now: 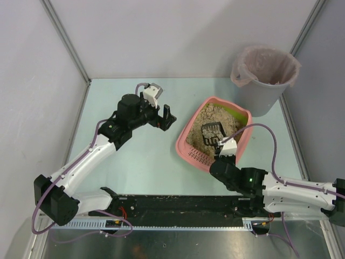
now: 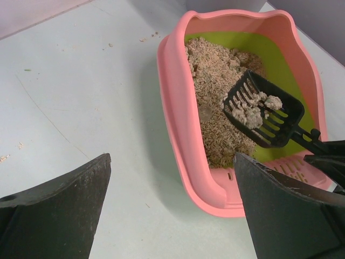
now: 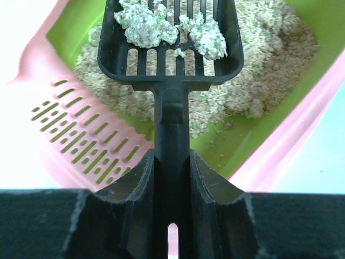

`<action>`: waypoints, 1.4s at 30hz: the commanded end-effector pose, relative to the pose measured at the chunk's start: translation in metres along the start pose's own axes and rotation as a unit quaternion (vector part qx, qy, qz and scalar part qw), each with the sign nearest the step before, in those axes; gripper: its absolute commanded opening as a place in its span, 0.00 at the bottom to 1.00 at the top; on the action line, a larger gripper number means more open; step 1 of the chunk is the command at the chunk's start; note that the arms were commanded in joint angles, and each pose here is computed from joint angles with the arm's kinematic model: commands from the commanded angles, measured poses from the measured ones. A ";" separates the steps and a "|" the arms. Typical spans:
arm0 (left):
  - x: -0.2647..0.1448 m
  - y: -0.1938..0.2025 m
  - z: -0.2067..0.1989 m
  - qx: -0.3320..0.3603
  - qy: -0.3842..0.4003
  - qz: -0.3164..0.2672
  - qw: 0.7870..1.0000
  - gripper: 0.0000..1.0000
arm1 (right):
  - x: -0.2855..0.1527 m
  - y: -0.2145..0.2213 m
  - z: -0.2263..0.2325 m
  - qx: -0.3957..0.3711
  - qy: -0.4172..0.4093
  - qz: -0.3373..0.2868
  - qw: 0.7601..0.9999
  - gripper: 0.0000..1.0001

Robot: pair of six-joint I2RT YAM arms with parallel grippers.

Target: Clean the litter box

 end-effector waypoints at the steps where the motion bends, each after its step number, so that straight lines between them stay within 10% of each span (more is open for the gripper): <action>1: -0.001 -0.004 -0.001 -0.003 0.007 -0.008 1.000 1.00 | -0.002 -0.015 0.009 0.004 -0.018 -0.018 1.000 0.00; 31: -0.001 -0.005 0.001 -0.006 -0.009 -0.011 1.000 1.00 | 0.002 -0.014 -0.014 0.046 0.043 0.033 0.997 0.00; 34: -0.001 -0.005 0.002 -0.006 -0.010 -0.011 1.000 1.00 | -0.001 -0.021 0.001 0.031 -0.054 0.015 0.998 0.00; 38: 0.001 -0.004 0.001 -0.008 -0.005 -0.007 1.000 1.00 | 0.001 -0.009 -0.016 0.053 0.041 0.032 0.997 0.00; 42: 0.001 -0.004 0.002 -0.008 -0.009 -0.007 1.000 1.00 | 0.001 -0.019 0.009 0.029 -0.059 0.013 0.998 0.00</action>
Point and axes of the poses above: each gripper's point midway between its finger pads, its own x axis out along the fingers, its own z axis along the line the jaws close on, y = z × x, the point moved 7 cm from there along -x, back along the fingers, and after that the axes turned 13 degrees about -x, right-handed, at the moved point
